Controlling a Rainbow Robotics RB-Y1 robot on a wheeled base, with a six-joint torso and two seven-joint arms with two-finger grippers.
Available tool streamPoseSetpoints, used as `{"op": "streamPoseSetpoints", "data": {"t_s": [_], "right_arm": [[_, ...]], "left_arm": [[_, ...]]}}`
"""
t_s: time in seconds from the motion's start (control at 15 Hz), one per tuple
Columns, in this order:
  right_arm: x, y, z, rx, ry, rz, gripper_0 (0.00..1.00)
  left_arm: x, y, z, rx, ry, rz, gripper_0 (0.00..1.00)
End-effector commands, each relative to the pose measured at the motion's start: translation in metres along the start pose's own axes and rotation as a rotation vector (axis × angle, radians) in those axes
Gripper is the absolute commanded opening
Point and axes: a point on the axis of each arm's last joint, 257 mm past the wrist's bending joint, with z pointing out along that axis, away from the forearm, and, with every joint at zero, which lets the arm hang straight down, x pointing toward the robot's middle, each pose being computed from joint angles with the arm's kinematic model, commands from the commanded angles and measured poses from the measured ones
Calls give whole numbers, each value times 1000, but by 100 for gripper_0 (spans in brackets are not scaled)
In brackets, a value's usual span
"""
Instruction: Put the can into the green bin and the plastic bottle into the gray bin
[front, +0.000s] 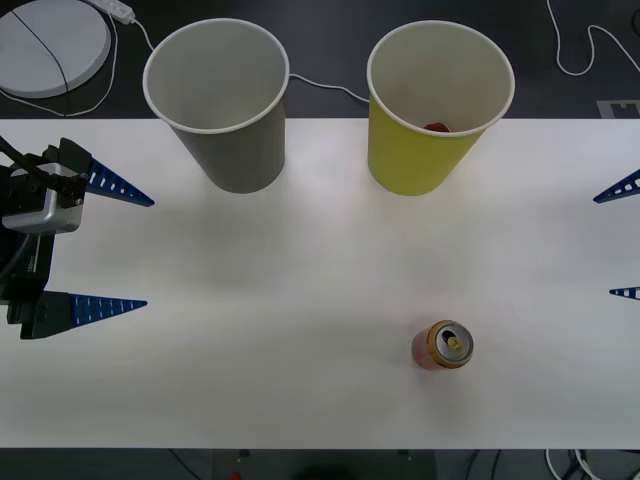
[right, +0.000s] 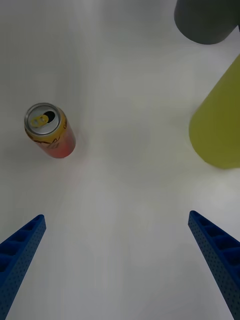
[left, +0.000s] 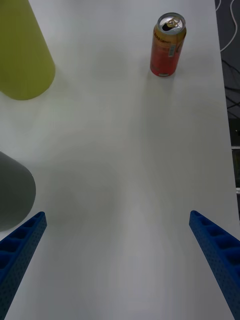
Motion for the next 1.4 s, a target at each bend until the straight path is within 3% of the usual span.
{"op": "streamPoseSetpoints", "data": {"t_s": [0.07, 0.33, 0.6, 0.93, 1.4], "right_arm": [[11, 3, 0, -6, -11, -35, 100], [29, 19, 11, -43, -98, -54, 100], [46, 41, 23, -70, -173, -41, 100], [60, 60, 41, -40, -251, -34, 100], [69, 90, 71, -21, -396, 82, 100]], "left_arm": [[0, 0, 0, 0, 0, 0, 100], [0, 0, 0, 0, 0, 0, 100], [0, 0, 0, 0, 0, 0, 100], [0, 0, 0, 0, 0, 0, 100], [0, 0, 0, 0, 0, 0, 100]]}}
